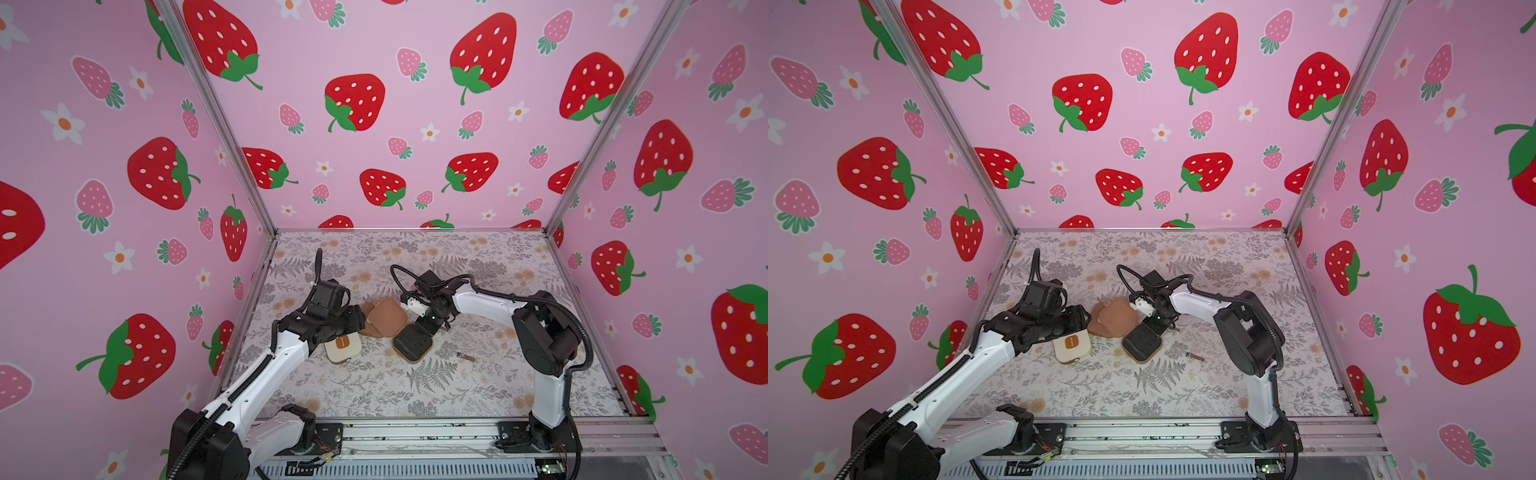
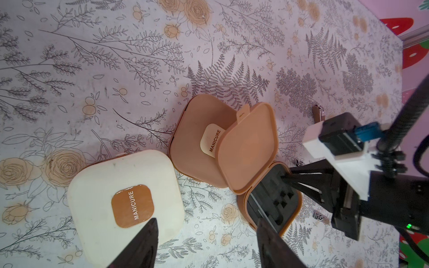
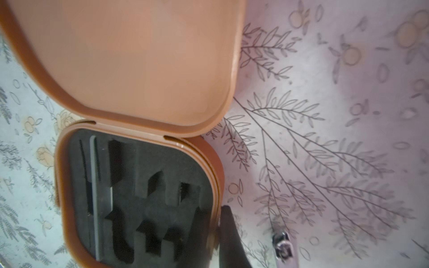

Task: Organize nail clipper sets
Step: Place the storage box at the center of the board, then pick up the nail clipper from the center of the board.

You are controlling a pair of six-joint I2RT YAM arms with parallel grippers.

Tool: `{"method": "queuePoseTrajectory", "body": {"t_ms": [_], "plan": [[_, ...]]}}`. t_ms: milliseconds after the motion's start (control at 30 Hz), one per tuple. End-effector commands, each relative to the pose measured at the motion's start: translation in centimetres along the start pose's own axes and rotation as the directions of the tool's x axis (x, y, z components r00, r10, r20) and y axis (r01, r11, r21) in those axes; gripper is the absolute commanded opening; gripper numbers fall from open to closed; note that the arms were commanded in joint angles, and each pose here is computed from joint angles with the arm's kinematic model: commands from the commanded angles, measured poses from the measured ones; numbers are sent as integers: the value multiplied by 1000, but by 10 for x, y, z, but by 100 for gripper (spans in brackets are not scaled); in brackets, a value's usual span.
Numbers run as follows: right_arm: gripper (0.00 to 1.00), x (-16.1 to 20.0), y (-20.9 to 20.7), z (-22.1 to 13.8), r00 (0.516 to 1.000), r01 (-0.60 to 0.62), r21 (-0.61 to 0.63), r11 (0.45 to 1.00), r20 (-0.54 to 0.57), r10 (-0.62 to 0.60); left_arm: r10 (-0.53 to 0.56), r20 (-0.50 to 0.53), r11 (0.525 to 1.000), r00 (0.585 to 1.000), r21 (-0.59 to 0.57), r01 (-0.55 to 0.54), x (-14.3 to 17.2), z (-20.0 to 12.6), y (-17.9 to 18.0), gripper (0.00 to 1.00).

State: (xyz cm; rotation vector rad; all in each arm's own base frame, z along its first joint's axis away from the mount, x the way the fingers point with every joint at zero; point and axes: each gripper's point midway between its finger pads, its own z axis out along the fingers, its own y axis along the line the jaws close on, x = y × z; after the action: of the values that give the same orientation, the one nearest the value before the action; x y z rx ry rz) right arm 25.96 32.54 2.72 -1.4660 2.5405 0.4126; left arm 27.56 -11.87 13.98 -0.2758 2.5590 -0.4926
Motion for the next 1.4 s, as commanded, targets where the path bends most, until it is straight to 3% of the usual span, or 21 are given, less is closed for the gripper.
{"method": "queuePoseTrajectory", "body": {"t_ms": [0,67,233,467,733,1000,1367], "plan": [[0,-2,2,5,1000,2,-8,1000,11,-2,-2,-18,1000,1000,-7,2,4,2,3,69],[3,0,1,7,1000,-3,0,1000,4,3,-3,-20,1000,1000,-6,3,4,2,3,69],[28,2,-3,3,1000,-15,25,1000,2,15,-7,-40,1000,999,11,7,7,5,0,69],[42,-10,-15,-36,996,-76,98,992,47,72,-16,-79,998,997,58,20,16,8,-6,69],[49,0,-78,-82,968,-252,265,931,72,242,-28,-99,996,995,80,36,21,13,-9,69],[56,27,-141,-65,925,-358,303,883,-18,380,-15,-117,994,993,102,27,23,20,-20,69],[52,24,-150,-39,918,-364,278,889,-53,393,-14,-123,995,992,97,26,25,24,-22,68]]}}
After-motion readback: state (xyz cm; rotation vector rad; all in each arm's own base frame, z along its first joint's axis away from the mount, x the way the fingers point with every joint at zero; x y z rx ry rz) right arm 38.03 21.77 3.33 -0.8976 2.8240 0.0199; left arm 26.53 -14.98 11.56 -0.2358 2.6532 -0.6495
